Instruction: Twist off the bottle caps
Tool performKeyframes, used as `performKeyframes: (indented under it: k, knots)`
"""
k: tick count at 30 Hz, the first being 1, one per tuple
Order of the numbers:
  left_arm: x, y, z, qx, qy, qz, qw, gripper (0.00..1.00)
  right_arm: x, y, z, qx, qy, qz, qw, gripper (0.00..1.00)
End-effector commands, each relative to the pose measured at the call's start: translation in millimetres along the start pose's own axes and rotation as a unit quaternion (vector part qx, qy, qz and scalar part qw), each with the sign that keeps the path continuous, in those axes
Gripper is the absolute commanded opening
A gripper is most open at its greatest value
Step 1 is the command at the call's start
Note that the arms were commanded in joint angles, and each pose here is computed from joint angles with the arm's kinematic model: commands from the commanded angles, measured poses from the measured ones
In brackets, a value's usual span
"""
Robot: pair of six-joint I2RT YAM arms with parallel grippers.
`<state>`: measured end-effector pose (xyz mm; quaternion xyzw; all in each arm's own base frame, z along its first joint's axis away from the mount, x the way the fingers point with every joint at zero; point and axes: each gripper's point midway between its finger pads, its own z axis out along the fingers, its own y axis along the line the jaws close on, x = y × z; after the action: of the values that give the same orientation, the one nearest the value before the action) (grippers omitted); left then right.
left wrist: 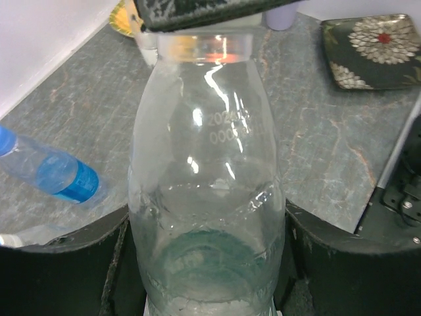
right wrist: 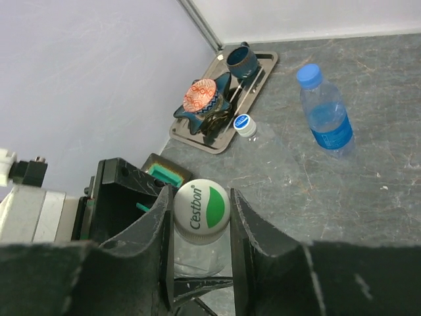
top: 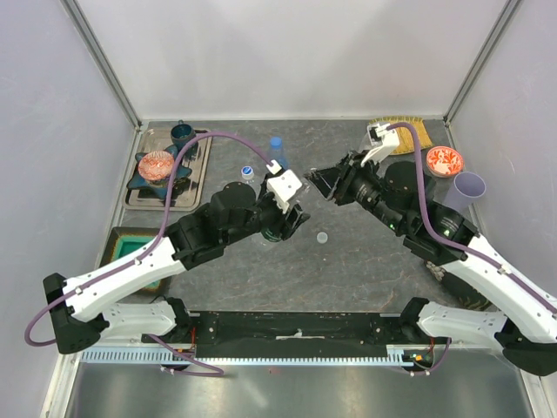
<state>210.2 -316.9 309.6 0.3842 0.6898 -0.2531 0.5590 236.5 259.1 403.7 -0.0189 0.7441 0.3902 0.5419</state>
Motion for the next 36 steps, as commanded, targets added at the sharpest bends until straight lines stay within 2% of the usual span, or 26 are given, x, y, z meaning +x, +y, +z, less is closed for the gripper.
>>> performKeyframes:
  k: [1,3,4,6,7,8,10,14,18,21,23,27,30,31,33,34,36]
  knots:
    - [-44,-44,-30,0.140,-0.082,0.023,0.986,0.24,-2,29,-25,-0.104,0.008,-0.073,0.992,0.00]
    - [-55,-59,-45,0.197,-0.090,0.013,0.976,0.24,-1,41,-39,-0.151,0.015,-0.113,0.982,0.00]
    - [-60,-70,-57,0.253,-0.098,0.010,0.962,0.24,2,44,-44,-0.169,0.020,-0.124,0.978,0.00]
    - [-72,-80,-74,0.309,-0.104,-0.019,0.945,0.24,7,59,-65,-0.231,0.028,-0.155,0.960,0.00]
    - [-77,-85,-86,0.354,-0.112,-0.021,0.928,0.25,11,62,-71,-0.252,0.033,-0.164,0.953,0.00]
    - [-80,-88,-91,0.376,-0.111,-0.039,0.919,0.25,15,73,-87,-0.295,0.040,-0.172,0.939,0.00]
    - [-87,-93,-106,0.424,-0.124,-0.039,0.897,0.25,22,79,-97,-0.327,0.047,-0.181,0.926,0.00]
    - [-89,-101,-119,0.485,-0.112,-0.064,0.865,0.25,31,86,-118,-0.376,0.059,-0.196,0.904,0.00]
    - [-83,-108,-130,0.551,-0.093,-0.069,0.826,0.25,41,95,-143,-0.440,0.070,-0.222,0.867,0.00]
    - [-79,-110,-128,0.573,-0.080,-0.078,0.812,0.26,48,93,-157,-0.467,0.071,-0.259,0.842,0.00]
    - [-76,-110,-126,0.575,-0.074,-0.082,0.810,0.26,58,89,-164,-0.480,0.086,-0.279,0.828,0.00]
    - [-71,-108,-121,0.573,-0.068,-0.086,0.812,0.26,66,84,-167,-0.480,0.103,-0.279,0.825,0.00]
    - [-71,-105,-113,0.561,-0.070,-0.087,0.820,0.26,61,78,-157,-0.449,0.092,-0.282,0.843,0.00]
    - [-67,-104,-110,0.554,-0.059,-0.097,0.825,0.26,52,79,-156,-0.437,0.080,-0.282,0.850,0.04]
    - [-68,-99,-99,0.523,-0.069,-0.088,0.845,0.26,36,75,-143,-0.385,0.062,-0.265,0.882,0.22]
    - [-61,-97,-94,0.510,-0.059,-0.088,0.854,0.26,23,78,-143,-0.373,0.045,-0.260,0.890,0.42]
    - [-58,-88,-80,0.467,-0.057,-0.089,0.878,0.25,2,75,-131,-0.324,0.020,-0.235,0.916,0.62]
